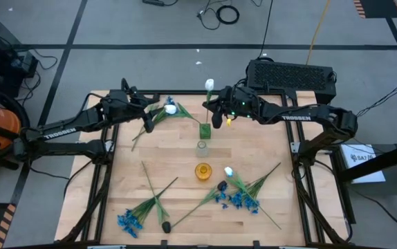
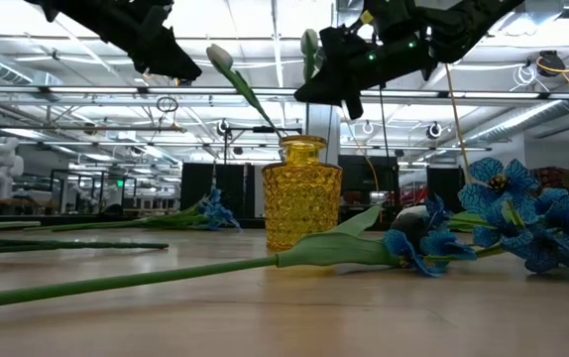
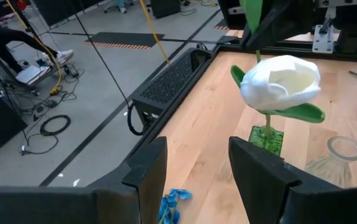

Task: Sort flowers into vase by color
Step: Put the top white flower into the green vase, then put the white flower into the green vase

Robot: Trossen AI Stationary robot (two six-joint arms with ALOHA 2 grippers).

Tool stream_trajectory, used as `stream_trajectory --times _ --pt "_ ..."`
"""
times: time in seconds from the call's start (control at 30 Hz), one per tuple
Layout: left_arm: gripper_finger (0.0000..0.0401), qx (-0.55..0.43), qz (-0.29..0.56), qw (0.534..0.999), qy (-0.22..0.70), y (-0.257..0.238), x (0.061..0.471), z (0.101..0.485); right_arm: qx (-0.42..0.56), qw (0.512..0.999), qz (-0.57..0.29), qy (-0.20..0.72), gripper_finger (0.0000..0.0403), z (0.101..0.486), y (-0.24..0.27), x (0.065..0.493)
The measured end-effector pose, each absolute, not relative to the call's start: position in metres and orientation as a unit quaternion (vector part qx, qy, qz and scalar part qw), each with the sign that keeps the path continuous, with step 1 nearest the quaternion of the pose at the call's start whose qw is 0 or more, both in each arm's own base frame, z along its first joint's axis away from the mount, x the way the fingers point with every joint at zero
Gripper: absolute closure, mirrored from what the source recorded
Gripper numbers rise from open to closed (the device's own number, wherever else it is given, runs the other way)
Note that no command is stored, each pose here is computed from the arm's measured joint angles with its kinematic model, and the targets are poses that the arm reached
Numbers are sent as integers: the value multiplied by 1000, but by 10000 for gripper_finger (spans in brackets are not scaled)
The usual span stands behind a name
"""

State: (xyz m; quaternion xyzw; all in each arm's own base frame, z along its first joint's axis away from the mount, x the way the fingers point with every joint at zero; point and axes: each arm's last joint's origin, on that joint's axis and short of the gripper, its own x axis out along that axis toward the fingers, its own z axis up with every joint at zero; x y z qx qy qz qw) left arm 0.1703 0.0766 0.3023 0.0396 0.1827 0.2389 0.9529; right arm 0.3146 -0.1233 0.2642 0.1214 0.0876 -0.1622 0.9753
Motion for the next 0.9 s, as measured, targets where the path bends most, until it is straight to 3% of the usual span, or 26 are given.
stream_trajectory --times 0.27,0.5,0.73,0.9 --pt "221 39 239 953 181 77 170 302 144 970 -166 101 301 261 -123 314" --pt "221 38 239 952 186 77 171 298 167 962 -168 134 203 256 -122 310" --pt "221 39 238 952 187 77 171 297 154 965 -171 129 113 279 -118 291" --pt "221 39 238 952 188 77 171 297 153 964 -176 128 83 301 -112 267"
